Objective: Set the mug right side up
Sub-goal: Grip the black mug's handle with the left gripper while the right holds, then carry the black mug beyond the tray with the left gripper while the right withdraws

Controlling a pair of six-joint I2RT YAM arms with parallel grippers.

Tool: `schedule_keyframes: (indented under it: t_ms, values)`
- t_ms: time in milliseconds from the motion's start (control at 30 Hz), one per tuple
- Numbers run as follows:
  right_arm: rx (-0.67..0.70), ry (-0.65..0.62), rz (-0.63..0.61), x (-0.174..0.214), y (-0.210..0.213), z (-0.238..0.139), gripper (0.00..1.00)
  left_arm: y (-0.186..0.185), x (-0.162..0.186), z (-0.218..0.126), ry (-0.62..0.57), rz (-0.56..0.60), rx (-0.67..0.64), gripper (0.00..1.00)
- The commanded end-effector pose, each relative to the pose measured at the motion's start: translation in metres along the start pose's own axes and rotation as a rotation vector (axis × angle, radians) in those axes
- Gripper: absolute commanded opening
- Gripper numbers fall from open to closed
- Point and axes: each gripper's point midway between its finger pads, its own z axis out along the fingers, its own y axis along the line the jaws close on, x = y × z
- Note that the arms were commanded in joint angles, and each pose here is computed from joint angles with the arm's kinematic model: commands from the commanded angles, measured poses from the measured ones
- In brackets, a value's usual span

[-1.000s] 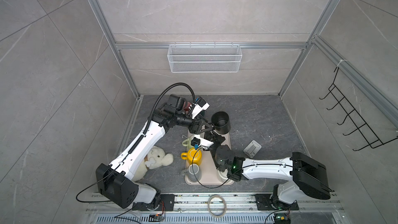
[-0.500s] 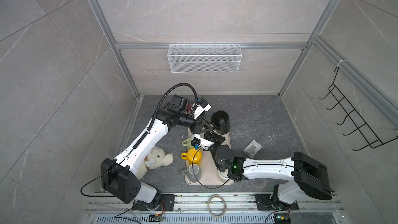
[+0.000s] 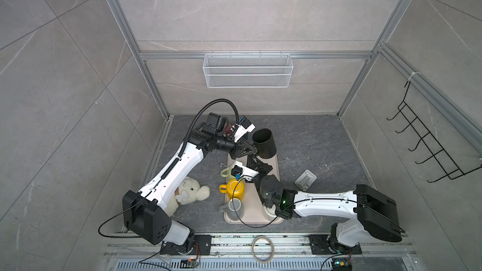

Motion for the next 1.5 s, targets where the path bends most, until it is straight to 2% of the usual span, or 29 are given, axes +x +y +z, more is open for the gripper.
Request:
schedule_keyframes:
  t_ms: [0, 367, 733, 967, 1333, 1467]
  values:
    - [0.089, -0.008, 0.117, -0.017, -0.038, -0.001, 0.06, -0.008, -0.008, -0.001, -0.032, -0.015, 0.016, 0.00]
    - [0.097, 0.072, 0.178, 0.002, -0.045, -0.008, 0.31, 0.009, -0.014, 0.001, -0.070, -0.023, -0.068, 0.00]
    - [0.087, 0.112, 0.272, 0.016, -0.053, -0.018, 0.47, 0.027, -0.016, 0.006, -0.083, -0.044, -0.132, 0.00]
    - [0.075, 0.145, 0.349, 0.030, -0.058, -0.028, 0.54, 0.038, -0.019, 0.009, -0.091, -0.059, -0.163, 0.00]
    - [0.075, 0.199, 0.471, 0.051, -0.068, -0.044, 0.58, 0.056, -0.026, 0.013, -0.121, -0.073, -0.222, 0.00]
    - [0.055, 0.229, 0.544, 0.060, -0.067, -0.050, 0.64, 0.067, -0.031, 0.013, -0.148, -0.078, -0.274, 0.00]
